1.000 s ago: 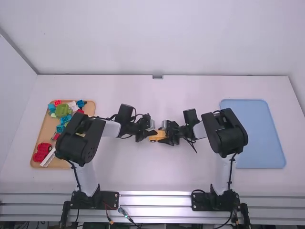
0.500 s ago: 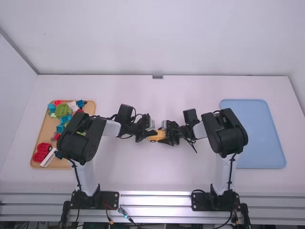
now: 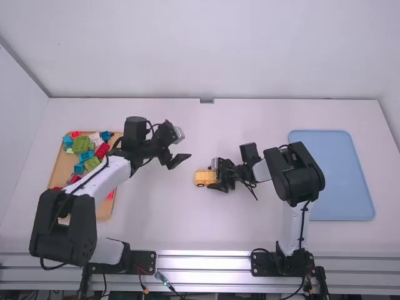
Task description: Assemble lego blocks to make yellow taxi
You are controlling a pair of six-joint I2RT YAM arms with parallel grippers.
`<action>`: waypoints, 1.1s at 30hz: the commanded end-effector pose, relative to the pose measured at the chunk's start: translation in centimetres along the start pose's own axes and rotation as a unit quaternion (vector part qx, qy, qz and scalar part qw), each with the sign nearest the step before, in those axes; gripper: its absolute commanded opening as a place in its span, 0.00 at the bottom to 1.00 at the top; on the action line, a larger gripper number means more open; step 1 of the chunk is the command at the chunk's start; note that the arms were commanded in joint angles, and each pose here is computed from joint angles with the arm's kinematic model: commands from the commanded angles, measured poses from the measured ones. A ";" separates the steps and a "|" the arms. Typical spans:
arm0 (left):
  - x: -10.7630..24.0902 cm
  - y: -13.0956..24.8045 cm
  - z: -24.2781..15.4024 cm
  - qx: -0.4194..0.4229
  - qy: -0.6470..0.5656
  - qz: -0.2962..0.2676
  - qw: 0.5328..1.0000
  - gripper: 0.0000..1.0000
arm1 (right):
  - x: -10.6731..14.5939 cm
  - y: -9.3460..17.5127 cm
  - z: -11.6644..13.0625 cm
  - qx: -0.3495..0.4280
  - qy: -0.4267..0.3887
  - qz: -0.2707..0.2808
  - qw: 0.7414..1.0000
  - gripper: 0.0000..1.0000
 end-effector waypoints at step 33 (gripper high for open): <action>11.4 15.4 11.5 -0.346 0.415 0.281 0.793 0.99 | -7.7 9.0 -2.1 0.122 0.019 0.246 0.961 0.99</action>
Point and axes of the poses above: each hand's point on the last joint's axis, 136 mm out from that joint toward the fingers, its own y axis back along the fingers, its own z axis along the line the jaws close on, x = y × z, the point moved 5 cm from there along y, back along the fingers, and after that the axes turned 2 degrees about -y, right-handed, at the moved point
